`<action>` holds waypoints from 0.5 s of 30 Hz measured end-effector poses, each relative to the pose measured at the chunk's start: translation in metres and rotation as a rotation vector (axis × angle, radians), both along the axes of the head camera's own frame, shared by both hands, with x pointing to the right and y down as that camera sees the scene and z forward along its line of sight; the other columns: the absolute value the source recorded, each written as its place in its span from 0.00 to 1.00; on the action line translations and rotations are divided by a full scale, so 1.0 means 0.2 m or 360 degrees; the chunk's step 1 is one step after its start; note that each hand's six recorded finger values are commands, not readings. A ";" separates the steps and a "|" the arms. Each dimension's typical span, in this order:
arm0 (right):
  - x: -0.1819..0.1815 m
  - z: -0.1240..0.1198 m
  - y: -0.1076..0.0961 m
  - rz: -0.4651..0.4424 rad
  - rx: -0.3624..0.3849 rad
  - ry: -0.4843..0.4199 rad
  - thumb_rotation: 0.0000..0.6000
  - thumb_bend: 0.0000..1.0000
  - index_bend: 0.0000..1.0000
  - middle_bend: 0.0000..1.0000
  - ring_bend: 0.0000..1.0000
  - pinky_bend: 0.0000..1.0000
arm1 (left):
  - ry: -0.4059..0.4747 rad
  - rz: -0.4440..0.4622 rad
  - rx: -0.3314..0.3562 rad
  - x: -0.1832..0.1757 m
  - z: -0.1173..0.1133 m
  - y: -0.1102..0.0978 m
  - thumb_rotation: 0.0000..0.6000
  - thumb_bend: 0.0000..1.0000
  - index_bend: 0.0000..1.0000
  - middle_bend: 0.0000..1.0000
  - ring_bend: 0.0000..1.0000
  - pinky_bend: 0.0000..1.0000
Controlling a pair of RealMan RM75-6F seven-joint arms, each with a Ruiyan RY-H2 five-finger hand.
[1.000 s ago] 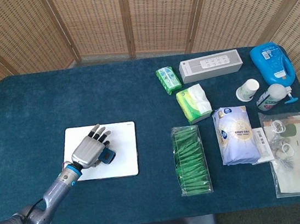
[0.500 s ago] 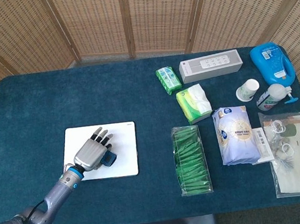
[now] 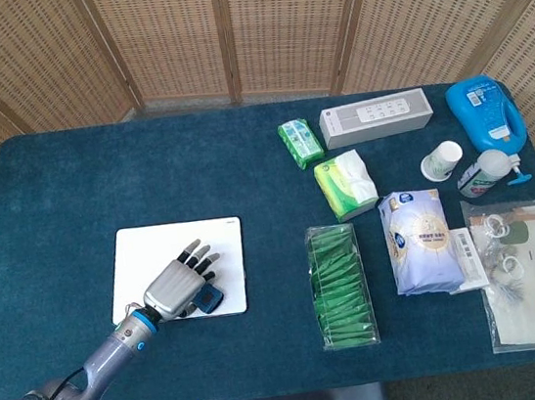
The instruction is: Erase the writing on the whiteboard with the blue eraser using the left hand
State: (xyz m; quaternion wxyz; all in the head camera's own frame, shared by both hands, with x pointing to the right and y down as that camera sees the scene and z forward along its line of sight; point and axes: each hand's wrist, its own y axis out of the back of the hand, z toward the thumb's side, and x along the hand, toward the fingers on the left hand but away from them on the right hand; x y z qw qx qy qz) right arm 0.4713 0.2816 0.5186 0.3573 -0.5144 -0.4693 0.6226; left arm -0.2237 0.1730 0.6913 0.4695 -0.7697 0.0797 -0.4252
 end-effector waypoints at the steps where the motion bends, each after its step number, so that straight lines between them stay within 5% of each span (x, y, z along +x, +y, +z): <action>1: 0.00 0.00 0.00 -0.0001 0.0000 0.0000 1.00 0.35 0.17 0.11 0.00 0.06 | 0.0024 0.0001 0.0001 0.01 -0.02 0.00 1.00 0.31 0.69 0.15 0.00 0.00; 8: 0.00 0.01 -0.01 -0.0004 -0.0001 -0.0009 1.00 0.35 0.17 0.11 0.00 0.06 | 0.0218 -0.0016 0.0085 0.03 -0.22 0.00 1.00 0.31 0.69 0.16 0.00 0.00; 15: -0.02 0.04 -0.02 -0.0024 -0.0022 -0.0027 1.00 0.35 0.17 0.11 0.00 0.06 | 0.0197 -0.0134 0.0164 -0.14 -0.33 -0.05 1.00 0.31 0.69 0.16 0.00 0.00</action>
